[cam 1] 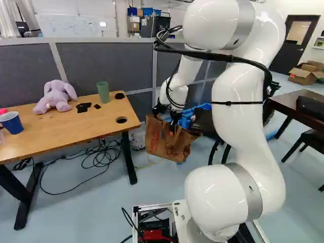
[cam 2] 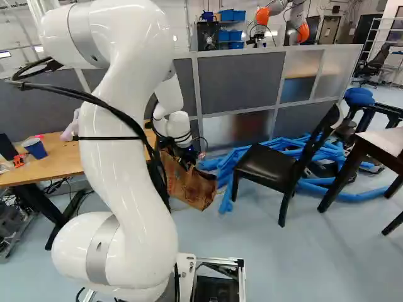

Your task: Pick up the bag on the ground and place it on the table

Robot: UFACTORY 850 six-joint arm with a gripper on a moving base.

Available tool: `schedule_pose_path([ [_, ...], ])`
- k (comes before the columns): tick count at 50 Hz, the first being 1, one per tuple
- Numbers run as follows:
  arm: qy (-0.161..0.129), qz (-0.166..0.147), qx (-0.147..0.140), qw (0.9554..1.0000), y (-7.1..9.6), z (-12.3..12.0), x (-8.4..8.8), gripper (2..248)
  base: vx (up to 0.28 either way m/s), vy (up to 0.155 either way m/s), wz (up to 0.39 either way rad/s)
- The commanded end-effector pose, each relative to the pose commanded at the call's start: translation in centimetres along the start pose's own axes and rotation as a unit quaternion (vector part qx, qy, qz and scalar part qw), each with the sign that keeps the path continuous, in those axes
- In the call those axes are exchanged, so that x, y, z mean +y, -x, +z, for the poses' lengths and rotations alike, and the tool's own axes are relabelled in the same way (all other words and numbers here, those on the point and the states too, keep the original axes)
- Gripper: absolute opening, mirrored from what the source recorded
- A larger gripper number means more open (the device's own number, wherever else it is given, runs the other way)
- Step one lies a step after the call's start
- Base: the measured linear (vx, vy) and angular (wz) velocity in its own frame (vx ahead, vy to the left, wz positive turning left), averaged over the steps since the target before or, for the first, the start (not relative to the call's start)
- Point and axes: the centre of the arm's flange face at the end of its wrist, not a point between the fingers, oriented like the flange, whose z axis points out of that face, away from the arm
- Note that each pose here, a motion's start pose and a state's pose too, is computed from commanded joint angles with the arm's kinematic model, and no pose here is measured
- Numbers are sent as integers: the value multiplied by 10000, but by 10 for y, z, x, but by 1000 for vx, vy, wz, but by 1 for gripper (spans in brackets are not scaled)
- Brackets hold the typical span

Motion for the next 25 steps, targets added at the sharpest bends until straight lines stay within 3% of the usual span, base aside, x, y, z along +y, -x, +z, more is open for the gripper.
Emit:
schedule_pose_path([
  [25,-10,3,-9,10000,1,-37,-1,18,0,0,0],
])
